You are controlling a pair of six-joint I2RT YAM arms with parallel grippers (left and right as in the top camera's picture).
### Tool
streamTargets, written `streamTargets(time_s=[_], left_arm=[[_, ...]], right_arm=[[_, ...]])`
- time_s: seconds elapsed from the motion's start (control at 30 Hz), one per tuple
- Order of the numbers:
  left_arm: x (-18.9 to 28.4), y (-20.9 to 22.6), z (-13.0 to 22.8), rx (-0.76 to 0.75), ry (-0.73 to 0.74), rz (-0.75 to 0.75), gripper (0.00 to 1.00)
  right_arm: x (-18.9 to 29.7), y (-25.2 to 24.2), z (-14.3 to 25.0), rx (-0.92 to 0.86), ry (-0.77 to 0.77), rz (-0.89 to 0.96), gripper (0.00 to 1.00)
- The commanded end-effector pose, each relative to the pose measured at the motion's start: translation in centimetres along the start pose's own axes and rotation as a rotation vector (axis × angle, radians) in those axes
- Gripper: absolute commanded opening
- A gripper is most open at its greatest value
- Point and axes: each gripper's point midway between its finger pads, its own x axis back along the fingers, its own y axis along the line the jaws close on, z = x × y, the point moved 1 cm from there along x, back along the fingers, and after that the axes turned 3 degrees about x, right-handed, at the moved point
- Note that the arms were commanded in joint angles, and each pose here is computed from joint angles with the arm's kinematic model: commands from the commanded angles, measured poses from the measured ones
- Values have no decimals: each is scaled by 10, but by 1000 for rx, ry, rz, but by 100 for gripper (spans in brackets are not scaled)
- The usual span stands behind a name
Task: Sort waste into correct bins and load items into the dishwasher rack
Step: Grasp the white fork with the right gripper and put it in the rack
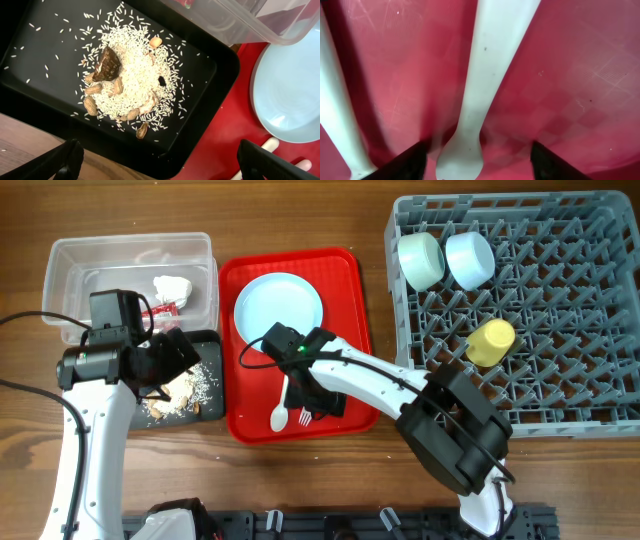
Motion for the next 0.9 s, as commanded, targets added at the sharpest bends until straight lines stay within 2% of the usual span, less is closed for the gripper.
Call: streamTargets(time_s=[0.0,0.07,0.1,0.23,0.3,0.4,0.5,0.63,0.73,0.87], left_arm=[[4,2,-3,15,-17,-1,100],[4,2,-3,15,-17,-1,100],[4,2,-3,15,-17,-1,100],[4,2,-2,15,-17,-2,100],[4,2,-3,15,-17,-1,100],[4,2,-3,15,-17,-1,100],[4,2,-3,15,-17,-1,100],[4,2,-3,15,-17,-1,100],[4,2,-3,15,-17,-1,100],[4,2,-3,15,-17,-1,100]], right_arm=[[-12,-11,-2,-5,-11,42,43],[-12,-11,-2,-4,-11,42,27],[-12,-11,-3,-5,-11,42,22],[-11,-11,-3,2,-12,40,14],[-2,-11,-8,47,-28,20,5],[36,-16,-30,98,-111,-46,5],[96,-33,-53,213,-234,-136,5],[160,-98,-74,298,-347,-140,4],[156,-166,-82,263,-285,12,4],[109,-203,-76,213,-196,70,5]])
